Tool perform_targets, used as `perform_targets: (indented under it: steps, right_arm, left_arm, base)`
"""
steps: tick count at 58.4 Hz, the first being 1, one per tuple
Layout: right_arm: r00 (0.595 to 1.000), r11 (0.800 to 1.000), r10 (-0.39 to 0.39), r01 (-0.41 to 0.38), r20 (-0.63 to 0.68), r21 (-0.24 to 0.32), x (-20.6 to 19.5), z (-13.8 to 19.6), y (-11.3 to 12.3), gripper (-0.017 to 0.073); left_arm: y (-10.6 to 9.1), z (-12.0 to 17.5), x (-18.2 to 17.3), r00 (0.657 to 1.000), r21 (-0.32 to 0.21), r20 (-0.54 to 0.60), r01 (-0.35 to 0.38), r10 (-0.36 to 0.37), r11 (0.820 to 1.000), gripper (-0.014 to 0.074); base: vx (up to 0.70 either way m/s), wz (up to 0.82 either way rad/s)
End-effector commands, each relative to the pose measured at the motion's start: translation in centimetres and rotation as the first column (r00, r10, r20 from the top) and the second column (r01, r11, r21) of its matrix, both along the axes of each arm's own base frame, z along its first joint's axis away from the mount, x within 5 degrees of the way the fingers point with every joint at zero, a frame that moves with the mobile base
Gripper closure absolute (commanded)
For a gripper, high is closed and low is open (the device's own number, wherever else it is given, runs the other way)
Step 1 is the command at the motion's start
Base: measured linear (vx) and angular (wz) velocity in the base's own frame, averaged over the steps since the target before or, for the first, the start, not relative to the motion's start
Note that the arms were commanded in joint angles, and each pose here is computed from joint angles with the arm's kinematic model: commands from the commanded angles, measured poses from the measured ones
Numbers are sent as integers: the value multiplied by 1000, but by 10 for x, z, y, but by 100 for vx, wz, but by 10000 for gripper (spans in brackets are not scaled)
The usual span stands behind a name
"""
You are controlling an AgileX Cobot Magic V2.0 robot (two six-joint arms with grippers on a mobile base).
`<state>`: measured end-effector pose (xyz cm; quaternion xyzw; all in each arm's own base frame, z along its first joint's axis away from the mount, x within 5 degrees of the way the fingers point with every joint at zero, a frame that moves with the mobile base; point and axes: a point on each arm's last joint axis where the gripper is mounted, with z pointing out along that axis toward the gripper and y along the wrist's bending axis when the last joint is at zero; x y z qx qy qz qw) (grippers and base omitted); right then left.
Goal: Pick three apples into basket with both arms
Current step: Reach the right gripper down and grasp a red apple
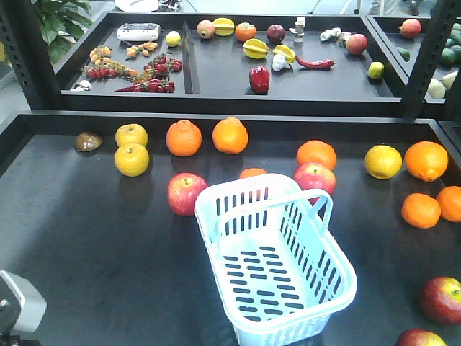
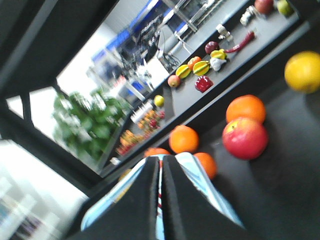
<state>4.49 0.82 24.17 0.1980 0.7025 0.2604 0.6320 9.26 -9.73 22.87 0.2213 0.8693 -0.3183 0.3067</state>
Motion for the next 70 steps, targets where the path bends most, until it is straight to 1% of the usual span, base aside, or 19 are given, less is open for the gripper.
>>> perform_targets:
  steps: [1,5,10,13,15,20,25,29,35,39,43,47,49,51,55,57,63,67,70]
  right_arm:
    - [1000,976,-3,-1,-20,-217,-5,44,-2,564]
    - [991,941,-28,-19,-134,-339,-1,62,-5,564]
    - [974,874,-83,-31,-213,-486,5,80,-11,564]
    - [970,835,-118,-20,-215,-550,10,90,-15,564]
    - [967,823,-134,-13,-216,-568,14,94,-16,564]
    - [949,819,-153,-33,-274,-573,24,96,-17,564]
    - [891,819,-172,-108,-419,-564,40,92,-18,558]
    - [840,809,-189,-160,-509,-565,56,91,-19,536]
    - [747,806,-206,-237,-632,-543,84,95,-19,444]
    - [676,797,-216,-295,-704,-527,105,95,-18,330]
    - [608,769,-231,-364,-759,-526,128,89,-19,183]
    - [557,708,-290,-422,-778,-566,150,76,-24,41]
    - [524,684,-323,-446,-788,-577,158,68,-26,-20]
    - [493,672,-344,-466,-799,-576,165,61,-28,-71]
    - [434,670,-361,-494,-825,-554,173,48,-29,-141]
    - [408,678,-359,-503,-839,-535,177,42,-28,-169]
    - [317,704,-323,-549,-892,-450,185,24,-24,-165]
    - [255,727,-284,-571,-925,-380,190,11,-22,-159]
    - [220,755,-246,-567,-944,-329,194,2,-22,-152]
  left_arm:
    - [-2,10,4,999,-51,27,-34,35,998,601]
    - [-2,10,4,999,-50,26,-33,34,998,601]
    - [-2,10,4,999,-50,26,-33,34,998,601]
    - [-2,10,4,999,-50,26,-33,34,998,601]
    - [-2,10,4,999,-50,26,-33,34,998,601]
    - [-2,10,4,999,-50,26,-33,34,998,599]
    - [-2,10,4,999,-50,26,-33,34,998,599]
    - [-2,10,4,999,-50,26,-33,34,998,599]
    - [-2,10,4,999,-50,26,-33,34,998,599]
    - [-2,10,4,999,-50,26,-33,34,998,599]
    - [-2,10,4,999,-50,26,-33,34,998,599]
    - [-2,10,4,999,-50,26,-33,34,998,599]
    - [-2,10,4,999,-50,26,-33,34,998,599]
    - [-2,10,4,999,-50,26,-33,34,998,599]
    - [-2,10,4,999,-50,26,-33,34,998,599]
    - [-2,10,4,999,-50,26,-33,34,998,599]
    - [-2,10,4,999,-50,26,-33,34,998,599]
    - [-2,10,4,999,-50,26,-33,34,998,599]
    - [-2,10,4,999,-50,26,-33,34,998,599]
  base:
    - [0,0]
    - [0,0]
    - [0,0]
    - [0,0]
    - [0,0]
    - [0,0]
    - [0,0]
    - [0,0]
    - [0,0]
    - [0,0]
    - [0,0]
    - [0,0]
    - [0,0]
    - [0,0]
    - [0,0]
    - [0,0]
    - [0,0]
    - [0,0]
    - [0,0]
